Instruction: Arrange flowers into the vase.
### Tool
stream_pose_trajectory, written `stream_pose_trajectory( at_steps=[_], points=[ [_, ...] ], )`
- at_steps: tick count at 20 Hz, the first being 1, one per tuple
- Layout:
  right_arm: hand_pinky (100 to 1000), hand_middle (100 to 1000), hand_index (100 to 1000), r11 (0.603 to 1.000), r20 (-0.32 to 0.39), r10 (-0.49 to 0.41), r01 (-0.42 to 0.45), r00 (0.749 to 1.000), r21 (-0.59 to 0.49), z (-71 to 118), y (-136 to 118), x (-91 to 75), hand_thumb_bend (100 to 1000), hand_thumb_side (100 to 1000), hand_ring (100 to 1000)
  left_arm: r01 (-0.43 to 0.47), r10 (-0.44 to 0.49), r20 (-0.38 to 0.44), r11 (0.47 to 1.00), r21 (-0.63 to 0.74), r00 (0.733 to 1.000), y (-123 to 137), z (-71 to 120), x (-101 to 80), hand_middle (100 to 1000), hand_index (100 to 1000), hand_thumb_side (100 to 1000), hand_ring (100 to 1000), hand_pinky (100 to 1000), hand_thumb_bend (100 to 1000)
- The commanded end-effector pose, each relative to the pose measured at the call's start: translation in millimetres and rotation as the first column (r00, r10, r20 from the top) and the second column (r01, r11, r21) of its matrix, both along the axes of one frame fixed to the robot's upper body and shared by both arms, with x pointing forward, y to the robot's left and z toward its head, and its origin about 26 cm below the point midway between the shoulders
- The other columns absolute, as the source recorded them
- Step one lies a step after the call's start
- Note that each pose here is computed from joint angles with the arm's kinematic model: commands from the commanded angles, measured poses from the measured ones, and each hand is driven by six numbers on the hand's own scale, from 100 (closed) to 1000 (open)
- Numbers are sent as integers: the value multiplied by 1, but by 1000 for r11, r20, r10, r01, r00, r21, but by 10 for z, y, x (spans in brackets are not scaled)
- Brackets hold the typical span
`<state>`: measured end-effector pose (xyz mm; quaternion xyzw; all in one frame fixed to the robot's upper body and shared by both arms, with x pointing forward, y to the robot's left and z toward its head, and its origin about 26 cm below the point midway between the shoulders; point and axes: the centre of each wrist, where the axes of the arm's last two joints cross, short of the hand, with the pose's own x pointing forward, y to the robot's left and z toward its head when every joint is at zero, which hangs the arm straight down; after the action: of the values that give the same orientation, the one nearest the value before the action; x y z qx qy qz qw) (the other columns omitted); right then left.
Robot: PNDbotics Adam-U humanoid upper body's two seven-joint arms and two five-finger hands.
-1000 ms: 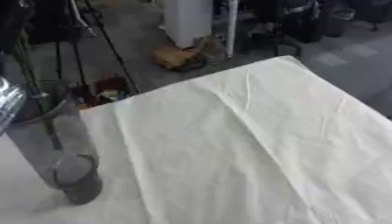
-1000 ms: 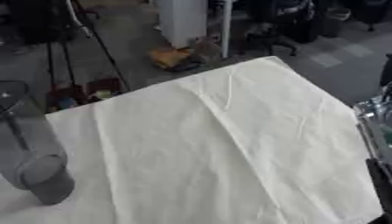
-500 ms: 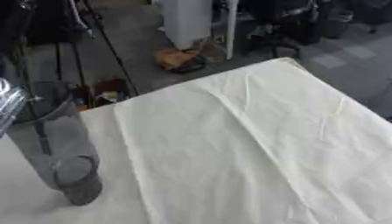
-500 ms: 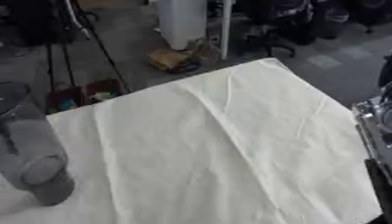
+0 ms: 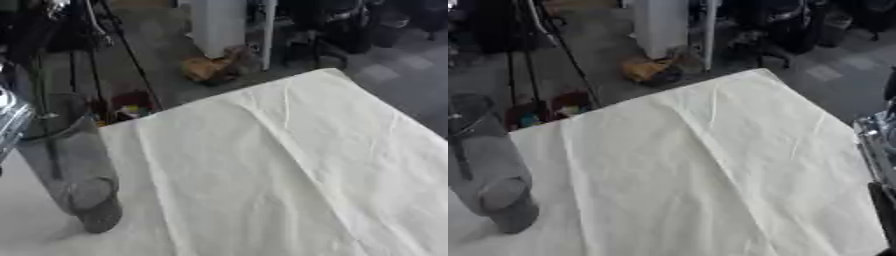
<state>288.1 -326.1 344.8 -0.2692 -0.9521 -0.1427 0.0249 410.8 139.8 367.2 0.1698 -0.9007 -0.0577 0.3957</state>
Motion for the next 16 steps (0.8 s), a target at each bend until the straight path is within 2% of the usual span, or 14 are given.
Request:
stream_pose_trajectory(
  at_steps=[1,3,6,8,10,11,12,14,15,16],
  points=[
    [785,835,898,1000,27,-1,1,1000,-5,73,-13,-55,100,1000,876,-28,28,41,1000,-6,999,89,145,-60,1000,1000,747,1000,1000,594],
    [785,835,898,1000,27,-4,4,1000,-1,68,-18,-55,100,1000,877,-32,32,36,999,-2,999,87,136,-63,1000,1000,694,1000,1000,528],
    [785,834,898,1000,25,-7,7,1000,3,60,-22,-54,100,1000,876,-32,31,17,999,27,999,87,118,-68,1000,1000,505,1000,1000,304],
    [785,834,897,1000,24,-10,10,1000,2,58,-27,-55,100,1000,876,-18,19,-6,998,68,1000,80,110,-80,1000,1000,495,1000,1000,296],
    [785,833,896,1000,23,-12,12,1000,1,55,-30,-57,100,1000,875,3,2,-39,993,122,999,75,97,-89,1000,1000,677,1000,1000,667],
    [784,833,895,1000,23,-15,15,1000,0,53,-35,-58,100,1000,875,14,-5,-55,988,152,998,79,95,-95,1000,1000,710,1000,1000,751],
    [784,833,895,1000,22,-18,18,1000,0,49,-41,-59,100,1000,875,23,-10,-69,983,181,998,85,98,-105,1000,1000,731,1000,1000,790],
    [784,832,895,1000,19,-25,25,1000,0,37,-53,-61,100,1000,875,43,-16,-116,970,240,993,104,103,-126,1000,1000,718,1000,1000,773],
    [784,832,895,1000,17,-28,28,999,0,32,-59,-62,100,1000,874,51,-15,-134,963,264,991,118,116,-145,1000,1000,681,1000,1000,710],
    [784,832,895,1000,16,-31,31,999,1,27,-63,-63,100,1000,874,56,-14,-150,958,282,989,133,136,-167,1000,1000,673,1000,1000,695]
  ],
)
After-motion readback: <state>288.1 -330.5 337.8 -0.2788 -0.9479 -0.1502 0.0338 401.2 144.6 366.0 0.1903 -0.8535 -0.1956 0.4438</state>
